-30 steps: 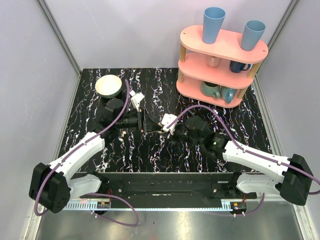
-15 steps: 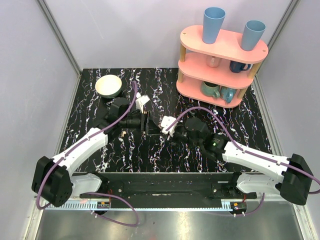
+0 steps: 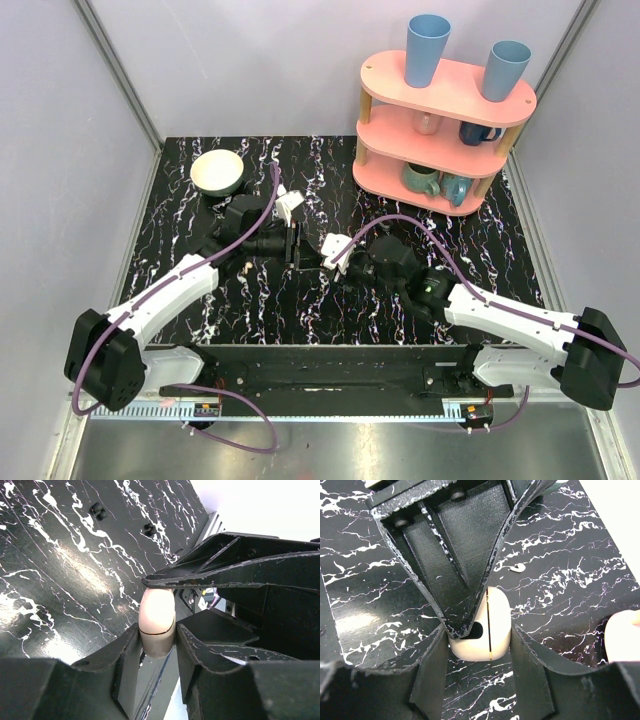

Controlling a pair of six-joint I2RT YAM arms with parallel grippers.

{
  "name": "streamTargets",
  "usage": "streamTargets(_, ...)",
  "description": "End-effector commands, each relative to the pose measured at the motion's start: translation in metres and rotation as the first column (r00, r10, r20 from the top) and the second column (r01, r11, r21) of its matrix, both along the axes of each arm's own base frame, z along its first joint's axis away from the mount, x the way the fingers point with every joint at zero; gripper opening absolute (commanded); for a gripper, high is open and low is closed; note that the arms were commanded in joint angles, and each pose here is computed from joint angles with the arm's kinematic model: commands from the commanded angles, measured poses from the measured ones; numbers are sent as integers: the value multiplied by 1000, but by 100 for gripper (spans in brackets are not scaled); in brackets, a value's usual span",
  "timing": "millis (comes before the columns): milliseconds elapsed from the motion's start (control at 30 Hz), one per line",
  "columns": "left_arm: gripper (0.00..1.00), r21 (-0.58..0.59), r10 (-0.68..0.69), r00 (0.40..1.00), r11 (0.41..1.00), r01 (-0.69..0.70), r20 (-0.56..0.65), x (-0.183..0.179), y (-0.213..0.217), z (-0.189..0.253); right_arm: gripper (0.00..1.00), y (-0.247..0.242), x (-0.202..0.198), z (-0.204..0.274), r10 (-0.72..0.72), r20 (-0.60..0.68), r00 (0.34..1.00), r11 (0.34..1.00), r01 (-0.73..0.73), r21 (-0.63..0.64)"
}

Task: Insert the wireless bluetooth earbuds into the charging case
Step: Pass from the right arm to the left

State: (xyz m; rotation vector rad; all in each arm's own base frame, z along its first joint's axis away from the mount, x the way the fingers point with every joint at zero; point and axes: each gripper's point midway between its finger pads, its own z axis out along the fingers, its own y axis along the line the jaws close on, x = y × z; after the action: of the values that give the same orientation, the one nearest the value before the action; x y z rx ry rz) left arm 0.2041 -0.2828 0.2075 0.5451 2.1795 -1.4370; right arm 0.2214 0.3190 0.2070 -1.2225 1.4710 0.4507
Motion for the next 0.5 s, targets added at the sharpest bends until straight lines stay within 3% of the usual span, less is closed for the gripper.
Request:
streamTargets(0, 36, -41, -34, 998, 998, 36, 56, 0, -10, 21, 21, 1, 3, 16, -14, 44, 999, 999, 12, 41)
streamTargets(67, 35, -42, -38, 998, 998, 41, 56, -1, -10, 21, 22, 1, 2, 16, -15, 44, 999, 999, 14, 40)
streamTargets(333, 11, -45, -37, 996, 998, 41, 78, 0, -10, 24, 27, 2, 1, 17, -14, 43, 999, 999, 12, 50)
streamTargets(400, 6, -55, -39, 995, 997, 45, 97, 0, -11, 27, 33, 1, 2, 18, -18, 44, 999, 998, 16, 54)
streamTargets(467, 0, -59, -28, 994, 998, 35, 109, 1, -11, 27, 48, 1, 2, 21, -23, 45, 999, 998, 20, 65)
